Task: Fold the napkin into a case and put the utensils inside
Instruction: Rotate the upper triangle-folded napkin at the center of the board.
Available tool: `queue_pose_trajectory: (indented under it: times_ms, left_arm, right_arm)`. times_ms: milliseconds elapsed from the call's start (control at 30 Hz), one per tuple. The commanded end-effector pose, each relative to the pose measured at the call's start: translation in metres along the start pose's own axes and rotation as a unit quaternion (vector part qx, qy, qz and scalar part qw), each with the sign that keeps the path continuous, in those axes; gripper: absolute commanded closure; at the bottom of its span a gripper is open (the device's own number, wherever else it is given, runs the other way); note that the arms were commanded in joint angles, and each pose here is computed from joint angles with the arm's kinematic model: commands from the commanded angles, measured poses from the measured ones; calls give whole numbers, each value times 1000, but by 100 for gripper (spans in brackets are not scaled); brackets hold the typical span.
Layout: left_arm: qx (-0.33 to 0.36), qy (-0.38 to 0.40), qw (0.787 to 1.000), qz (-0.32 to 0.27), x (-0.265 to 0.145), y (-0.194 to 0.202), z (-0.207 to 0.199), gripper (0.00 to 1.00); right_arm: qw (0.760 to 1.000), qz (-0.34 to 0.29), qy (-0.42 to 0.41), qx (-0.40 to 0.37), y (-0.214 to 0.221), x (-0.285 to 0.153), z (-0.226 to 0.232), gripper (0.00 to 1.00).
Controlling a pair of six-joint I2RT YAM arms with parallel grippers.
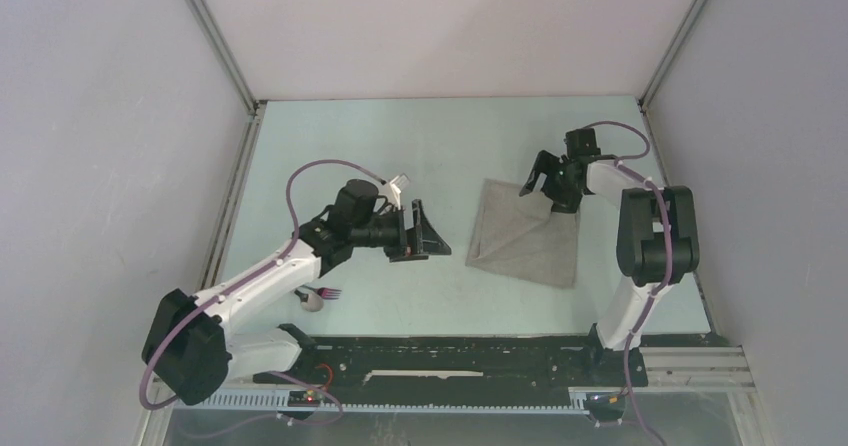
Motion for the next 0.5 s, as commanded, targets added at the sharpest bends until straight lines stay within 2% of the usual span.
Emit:
queue_pose_trajectory:
  times_ms: [0,167,300,467]
  left_arm:
    - [17,23,1000,-11,12,-7,-18,7]
    - [31,26,999,5,36,-8,-30,7]
    - [23,31,999,20,60,-13,-37,10]
    - [19,35,999,36,85,-15,-41,11]
  right_arm:
    - [995,-2,95,-11,7,-42,-37,0]
    - [993,-43,106,-8,-2,-78,-44,0]
    - [998,-64,7,22,-10,-79,-30,0]
    - [992,-67,-82,65,-26,-54,-30,4]
Point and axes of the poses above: each gripper's point midway between its finger pads, its own x axis out along the fingers, its own z axis along the line the jaws close on, y = z × x, the point moved 1 cm from there along -x, back along the fingers, and after that the axes turned 9 degrees about -x, right-handed, at the moved point
